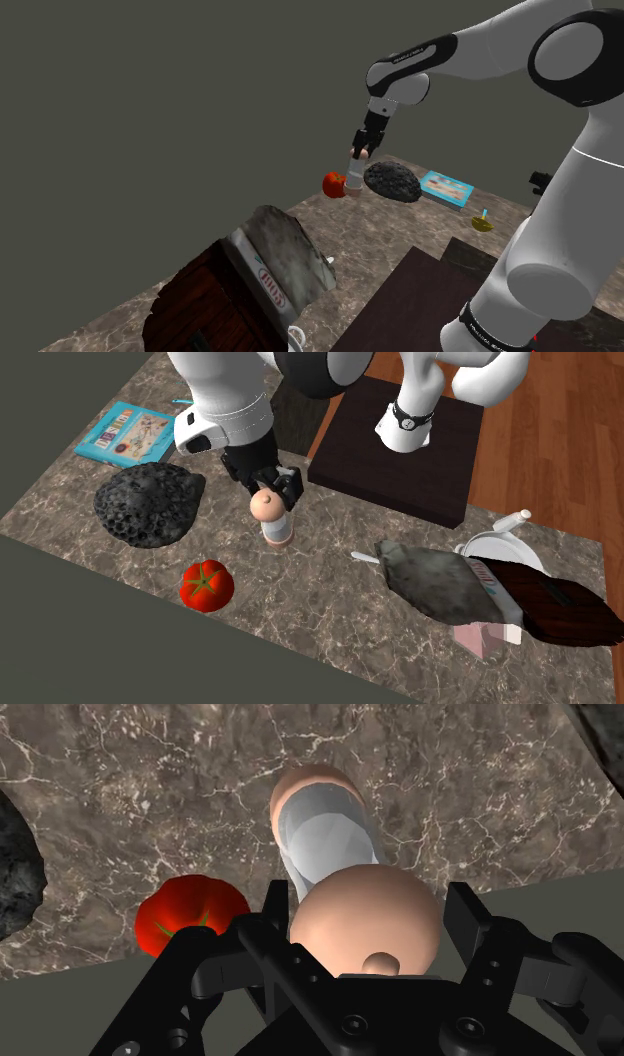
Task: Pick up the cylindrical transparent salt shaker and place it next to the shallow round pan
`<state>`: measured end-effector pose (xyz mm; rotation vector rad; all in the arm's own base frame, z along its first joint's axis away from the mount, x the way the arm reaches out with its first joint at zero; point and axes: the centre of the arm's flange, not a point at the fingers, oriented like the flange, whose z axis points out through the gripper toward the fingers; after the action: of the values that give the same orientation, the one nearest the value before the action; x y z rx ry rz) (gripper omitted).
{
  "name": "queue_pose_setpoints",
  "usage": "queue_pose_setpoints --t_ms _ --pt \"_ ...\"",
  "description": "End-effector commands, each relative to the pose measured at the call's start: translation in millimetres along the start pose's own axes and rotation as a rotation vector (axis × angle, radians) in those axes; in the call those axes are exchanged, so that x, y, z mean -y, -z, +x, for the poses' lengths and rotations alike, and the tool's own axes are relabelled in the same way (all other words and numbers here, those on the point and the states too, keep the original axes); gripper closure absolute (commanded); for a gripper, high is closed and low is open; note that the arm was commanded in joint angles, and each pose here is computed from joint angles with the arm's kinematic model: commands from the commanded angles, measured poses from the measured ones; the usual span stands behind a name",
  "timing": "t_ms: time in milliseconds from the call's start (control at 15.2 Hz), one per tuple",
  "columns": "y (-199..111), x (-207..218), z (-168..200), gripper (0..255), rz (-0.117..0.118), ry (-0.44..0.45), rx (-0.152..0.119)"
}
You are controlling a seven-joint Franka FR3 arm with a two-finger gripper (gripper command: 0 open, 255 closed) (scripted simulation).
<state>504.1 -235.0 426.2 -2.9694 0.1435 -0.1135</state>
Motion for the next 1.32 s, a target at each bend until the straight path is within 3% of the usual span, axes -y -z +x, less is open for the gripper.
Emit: queue_pose_setpoints --t_ms 0,1056,1254 --pt "11 2 1 255 0.0 0.0 0.0" --pt "91 16 7 255 0.0 0.0 0.0" --pt "87 49 -14 255 0.0 0.0 0.0"
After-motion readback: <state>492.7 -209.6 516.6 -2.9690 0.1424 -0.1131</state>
